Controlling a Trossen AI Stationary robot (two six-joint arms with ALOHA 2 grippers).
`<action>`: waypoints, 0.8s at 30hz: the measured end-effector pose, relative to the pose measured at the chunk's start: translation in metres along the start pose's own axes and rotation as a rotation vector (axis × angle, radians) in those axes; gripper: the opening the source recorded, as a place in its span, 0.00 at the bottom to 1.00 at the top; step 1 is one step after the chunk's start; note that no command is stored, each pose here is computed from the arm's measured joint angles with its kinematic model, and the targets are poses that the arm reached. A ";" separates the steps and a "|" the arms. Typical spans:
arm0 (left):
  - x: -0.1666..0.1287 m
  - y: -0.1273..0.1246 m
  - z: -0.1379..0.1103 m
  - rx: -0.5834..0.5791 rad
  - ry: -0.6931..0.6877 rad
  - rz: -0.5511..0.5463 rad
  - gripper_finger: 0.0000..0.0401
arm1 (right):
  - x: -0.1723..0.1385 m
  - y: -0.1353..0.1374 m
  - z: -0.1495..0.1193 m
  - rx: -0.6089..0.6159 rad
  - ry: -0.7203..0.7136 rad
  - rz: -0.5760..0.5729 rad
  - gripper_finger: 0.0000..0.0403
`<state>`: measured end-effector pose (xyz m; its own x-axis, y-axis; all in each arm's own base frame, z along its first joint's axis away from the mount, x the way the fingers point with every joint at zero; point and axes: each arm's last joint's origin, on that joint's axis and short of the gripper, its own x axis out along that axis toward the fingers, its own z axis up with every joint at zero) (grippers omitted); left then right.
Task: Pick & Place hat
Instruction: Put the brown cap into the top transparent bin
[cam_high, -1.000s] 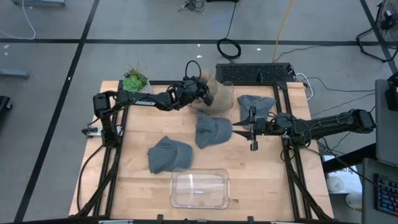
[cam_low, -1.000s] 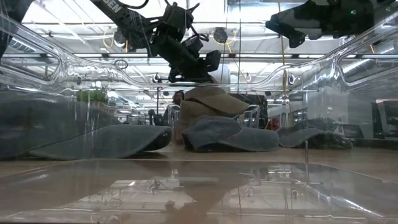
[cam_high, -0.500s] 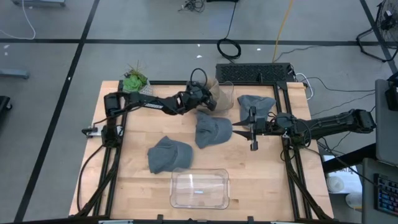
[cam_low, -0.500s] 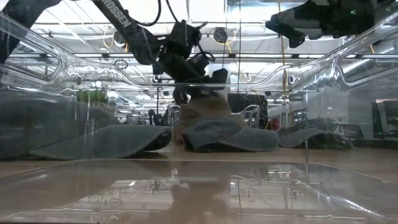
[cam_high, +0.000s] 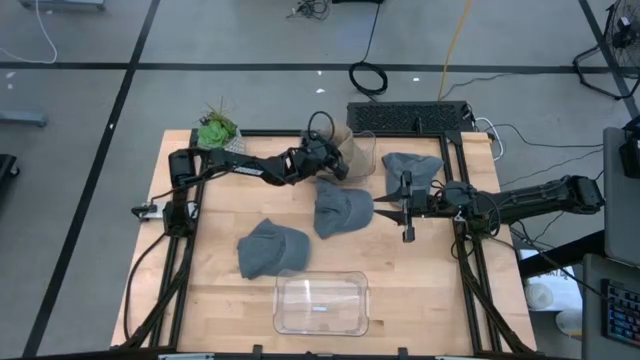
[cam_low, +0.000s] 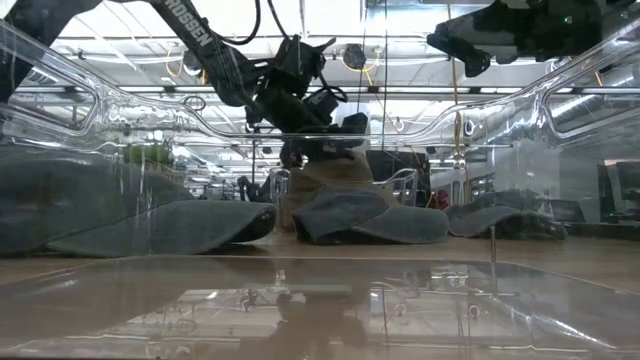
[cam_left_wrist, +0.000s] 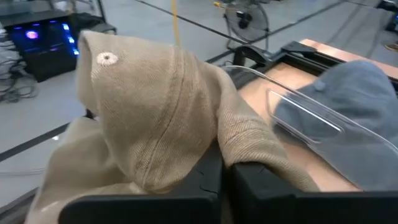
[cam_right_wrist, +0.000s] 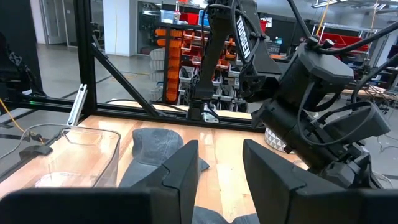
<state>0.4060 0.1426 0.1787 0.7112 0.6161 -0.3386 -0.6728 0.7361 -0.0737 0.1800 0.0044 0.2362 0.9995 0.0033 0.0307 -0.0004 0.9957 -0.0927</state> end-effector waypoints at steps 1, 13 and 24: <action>0.000 0.000 0.000 0.010 0.003 -0.012 0.05 | 0.000 0.000 0.000 0.000 0.000 0.000 0.29; -0.014 0.000 0.017 0.042 -0.001 -0.037 0.20 | 0.000 0.000 0.000 0.000 0.001 0.000 0.29; -0.042 -0.004 0.050 0.125 -0.079 -0.066 0.32 | 0.000 0.000 -0.001 0.000 0.008 0.001 0.29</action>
<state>0.3893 0.1281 0.2402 0.7703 0.5817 -0.2612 -0.5969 0.8019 0.0254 0.1801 0.0043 0.2354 0.9997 0.0034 0.0225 -0.0013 0.9957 -0.0929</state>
